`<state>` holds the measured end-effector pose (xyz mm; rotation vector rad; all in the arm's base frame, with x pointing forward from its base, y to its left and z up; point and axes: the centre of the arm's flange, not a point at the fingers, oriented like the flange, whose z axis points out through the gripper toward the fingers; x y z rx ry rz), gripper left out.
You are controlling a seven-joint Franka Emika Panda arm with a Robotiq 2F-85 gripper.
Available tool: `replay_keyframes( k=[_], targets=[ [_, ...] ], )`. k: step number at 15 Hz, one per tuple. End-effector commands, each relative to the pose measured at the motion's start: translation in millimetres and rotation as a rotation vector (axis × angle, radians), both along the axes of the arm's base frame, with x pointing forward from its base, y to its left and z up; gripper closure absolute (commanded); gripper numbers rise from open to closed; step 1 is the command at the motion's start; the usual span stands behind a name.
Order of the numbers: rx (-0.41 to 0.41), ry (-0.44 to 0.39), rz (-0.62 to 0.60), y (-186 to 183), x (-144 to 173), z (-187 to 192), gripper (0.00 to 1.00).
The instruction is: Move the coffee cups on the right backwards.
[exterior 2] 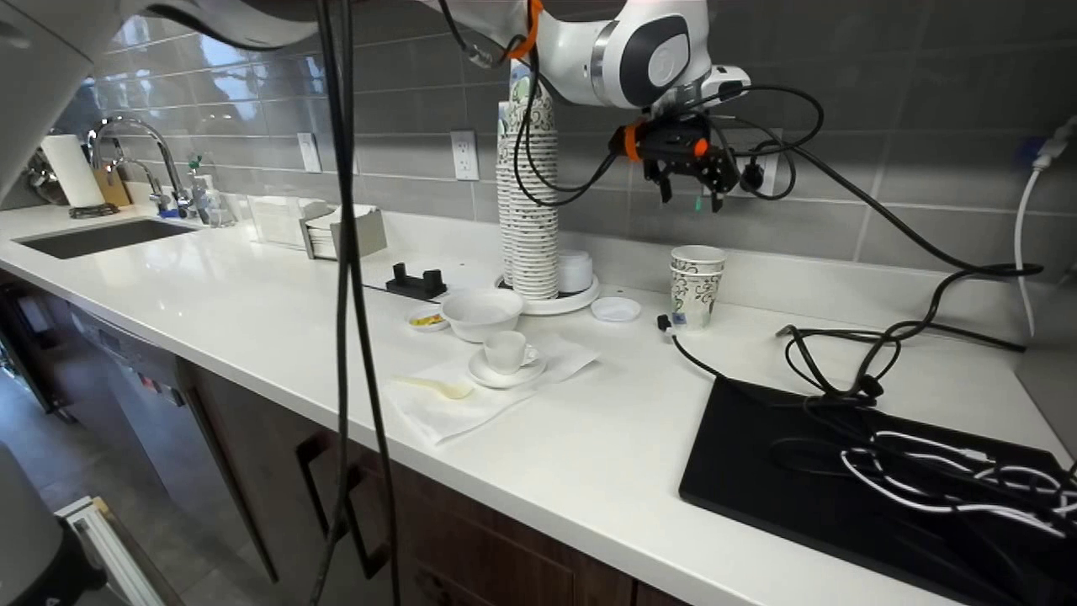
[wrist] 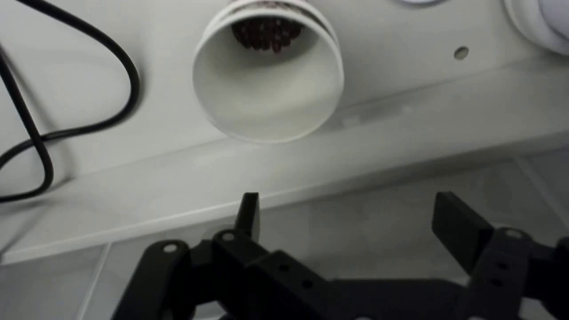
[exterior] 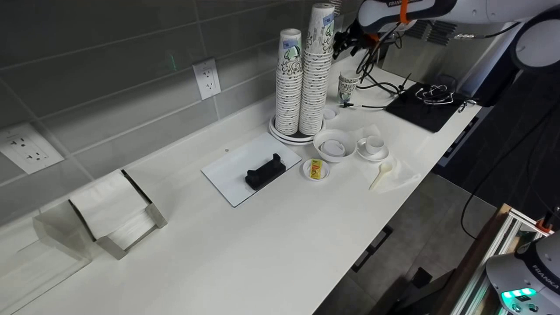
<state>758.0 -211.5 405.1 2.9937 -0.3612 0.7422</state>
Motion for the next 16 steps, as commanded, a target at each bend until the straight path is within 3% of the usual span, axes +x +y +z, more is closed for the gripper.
replay_keyframes(
  k=[1,5,8,11,16],
  targets=[
    [0.067,-0.146,0.063,-4,-70,16,0.00],
    [0.107,-0.237,0.101,-12,-108,42,0.00],
    [0.085,-0.209,0.160,-14,-136,71,0.00],
    [0.065,-0.120,0.177,-8,-174,98,0.00],
    [0.171,0.148,0.173,11,-248,119,0.00]
  ],
)
